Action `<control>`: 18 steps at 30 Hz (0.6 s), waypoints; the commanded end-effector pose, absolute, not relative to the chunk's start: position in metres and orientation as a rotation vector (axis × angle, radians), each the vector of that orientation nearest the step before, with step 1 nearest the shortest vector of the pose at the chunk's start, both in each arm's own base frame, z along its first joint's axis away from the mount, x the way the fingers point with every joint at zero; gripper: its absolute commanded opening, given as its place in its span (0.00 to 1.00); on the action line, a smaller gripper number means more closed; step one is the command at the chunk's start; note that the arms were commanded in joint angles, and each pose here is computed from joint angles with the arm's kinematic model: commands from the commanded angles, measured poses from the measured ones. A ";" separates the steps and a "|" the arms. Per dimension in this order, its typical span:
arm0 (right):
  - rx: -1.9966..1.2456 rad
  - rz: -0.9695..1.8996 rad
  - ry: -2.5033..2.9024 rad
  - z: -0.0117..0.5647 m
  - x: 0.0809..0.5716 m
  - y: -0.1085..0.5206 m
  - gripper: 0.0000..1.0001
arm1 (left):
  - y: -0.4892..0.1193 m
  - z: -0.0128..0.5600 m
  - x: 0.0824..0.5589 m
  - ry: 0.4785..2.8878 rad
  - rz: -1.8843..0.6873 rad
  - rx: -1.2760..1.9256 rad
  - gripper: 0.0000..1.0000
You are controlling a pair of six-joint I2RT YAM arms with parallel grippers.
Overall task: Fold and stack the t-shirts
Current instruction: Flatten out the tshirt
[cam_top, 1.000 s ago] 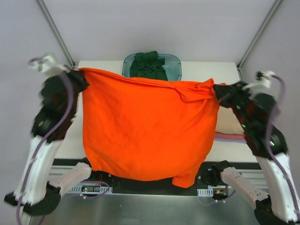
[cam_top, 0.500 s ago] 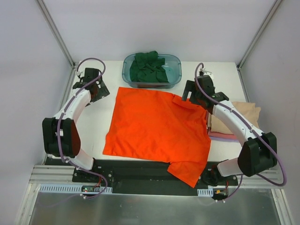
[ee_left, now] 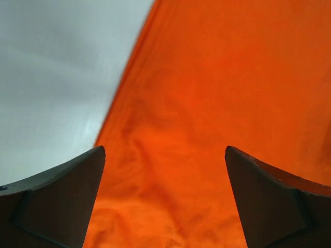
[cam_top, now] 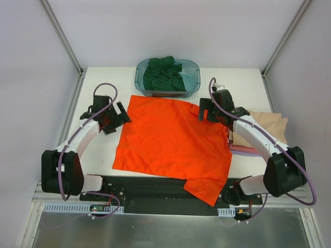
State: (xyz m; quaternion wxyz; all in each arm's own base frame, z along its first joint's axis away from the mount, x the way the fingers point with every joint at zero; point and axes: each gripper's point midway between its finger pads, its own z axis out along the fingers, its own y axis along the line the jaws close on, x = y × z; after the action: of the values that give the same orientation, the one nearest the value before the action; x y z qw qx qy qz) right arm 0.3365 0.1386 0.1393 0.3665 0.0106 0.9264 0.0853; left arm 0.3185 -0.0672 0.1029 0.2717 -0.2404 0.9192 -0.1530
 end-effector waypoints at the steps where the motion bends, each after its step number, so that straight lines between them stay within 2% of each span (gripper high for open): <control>1: -0.184 0.188 2.437 0.122 0.329 0.150 0.96 | -0.107 0.101 0.301 2.458 -0.680 -0.610 0.99; 8: -0.169 0.159 2.502 0.094 0.313 0.159 0.96 | -0.086 0.050 0.276 2.521 -0.519 -0.789 0.99; 18: -0.044 0.102 2.594 0.057 0.332 0.167 0.96 | -0.076 0.019 0.263 2.536 -0.429 -0.954 0.99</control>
State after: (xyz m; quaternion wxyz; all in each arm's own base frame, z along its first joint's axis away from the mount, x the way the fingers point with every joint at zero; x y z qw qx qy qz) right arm 0.3094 0.1601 0.0437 0.2406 -0.0453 0.9688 0.0380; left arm 0.2687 -0.0886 0.0361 0.1996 -0.3060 0.9119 -0.1872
